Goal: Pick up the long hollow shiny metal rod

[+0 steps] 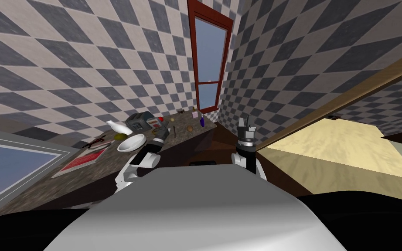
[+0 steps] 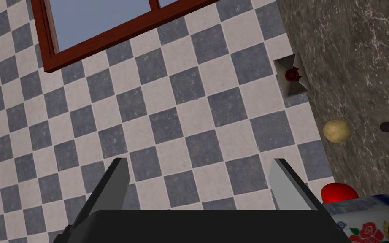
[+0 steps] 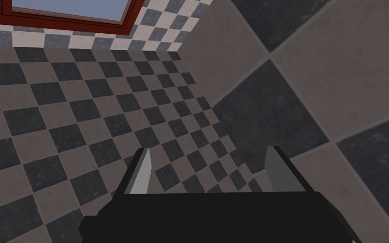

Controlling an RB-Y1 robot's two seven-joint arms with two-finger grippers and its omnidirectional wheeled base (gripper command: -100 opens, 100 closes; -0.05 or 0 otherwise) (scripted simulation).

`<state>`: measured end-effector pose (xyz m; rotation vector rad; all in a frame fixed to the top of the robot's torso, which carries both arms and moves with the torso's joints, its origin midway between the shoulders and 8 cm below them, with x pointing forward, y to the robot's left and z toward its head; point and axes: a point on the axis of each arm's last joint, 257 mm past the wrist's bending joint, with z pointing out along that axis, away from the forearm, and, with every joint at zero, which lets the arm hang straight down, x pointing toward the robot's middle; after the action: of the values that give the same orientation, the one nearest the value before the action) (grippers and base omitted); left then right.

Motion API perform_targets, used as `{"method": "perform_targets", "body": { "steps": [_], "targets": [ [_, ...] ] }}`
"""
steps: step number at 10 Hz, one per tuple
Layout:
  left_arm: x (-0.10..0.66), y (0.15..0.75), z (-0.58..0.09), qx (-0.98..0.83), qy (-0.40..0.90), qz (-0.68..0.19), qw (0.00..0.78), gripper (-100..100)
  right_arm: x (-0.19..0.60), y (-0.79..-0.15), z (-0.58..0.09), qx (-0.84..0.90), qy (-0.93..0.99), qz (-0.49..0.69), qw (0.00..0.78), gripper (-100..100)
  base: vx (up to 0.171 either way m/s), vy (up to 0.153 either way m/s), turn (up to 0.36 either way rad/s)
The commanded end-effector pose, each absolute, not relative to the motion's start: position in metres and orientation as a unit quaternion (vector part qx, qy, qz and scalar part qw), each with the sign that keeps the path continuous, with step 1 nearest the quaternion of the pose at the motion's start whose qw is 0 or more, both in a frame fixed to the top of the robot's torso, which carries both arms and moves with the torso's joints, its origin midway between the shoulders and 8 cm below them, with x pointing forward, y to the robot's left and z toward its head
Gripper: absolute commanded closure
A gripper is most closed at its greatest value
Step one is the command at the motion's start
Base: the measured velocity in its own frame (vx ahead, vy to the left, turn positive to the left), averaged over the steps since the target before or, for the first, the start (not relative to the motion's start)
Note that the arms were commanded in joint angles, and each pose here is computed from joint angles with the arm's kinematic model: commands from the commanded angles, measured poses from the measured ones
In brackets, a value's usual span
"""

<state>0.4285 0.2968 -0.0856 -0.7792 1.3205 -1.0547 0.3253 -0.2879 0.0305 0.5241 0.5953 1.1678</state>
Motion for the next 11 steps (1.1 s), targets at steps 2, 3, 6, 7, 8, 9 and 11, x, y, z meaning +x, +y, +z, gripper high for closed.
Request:
{"method": "perform_targets", "body": {
  "steps": [2, 3, 6, 7, 8, 9, 11],
  "targets": [
    [0.433, 0.306, -0.110, -0.345, 0.606, -0.426, 0.577, -100, 0.325, -0.288, 0.030, 0.241, 0.274, 0.537, 0.761, 0, -0.032, 0.017, -0.060],
    [0.433, 0.307, -0.113, -0.348, 0.609, -0.422, 0.574, -100, 0.325, -0.288, 0.031, 0.241, 0.274, 0.537, 0.761, 0, -0.024, 0.015, -0.052],
    [0.437, 0.322, -0.142, -0.355, 0.654, -0.385, 0.546, -100, 0.325, -0.288, 0.030, 0.241, 0.274, 0.537, 0.761, 0, -0.023, 0.015, -0.070],
    [0.437, 0.323, -0.146, -0.359, 0.658, -0.380, 0.542, -100, 0.325, -0.288, 0.030, 0.241, 0.274, 0.537, 0.761, 0, -0.015, 0.013, -0.057],
    [0.437, 0.331, -0.159, -0.361, 0.678, -0.362, 0.528, -100, 0.325, -0.288, 0.030, 0.241, 0.274, 0.537, 0.761, 0, -0.017, 0.016, -0.104],
    [0.436, 0.332, -0.163, -0.364, 0.682, -0.357, 0.524, -100, 0.325, -0.288, 0.031, 0.241, 0.274, 0.537, 0.761, 0, -0.012, 0.016, -0.069],
    [0.435, 0.342, -0.179, -0.369, 0.705, -0.334, 0.506, -100, 0.325, -0.288, 0.030, 0.241, 0.274, 0.537, 0.761, 0, -0.007, 0.014, -0.103]
  ]
}}
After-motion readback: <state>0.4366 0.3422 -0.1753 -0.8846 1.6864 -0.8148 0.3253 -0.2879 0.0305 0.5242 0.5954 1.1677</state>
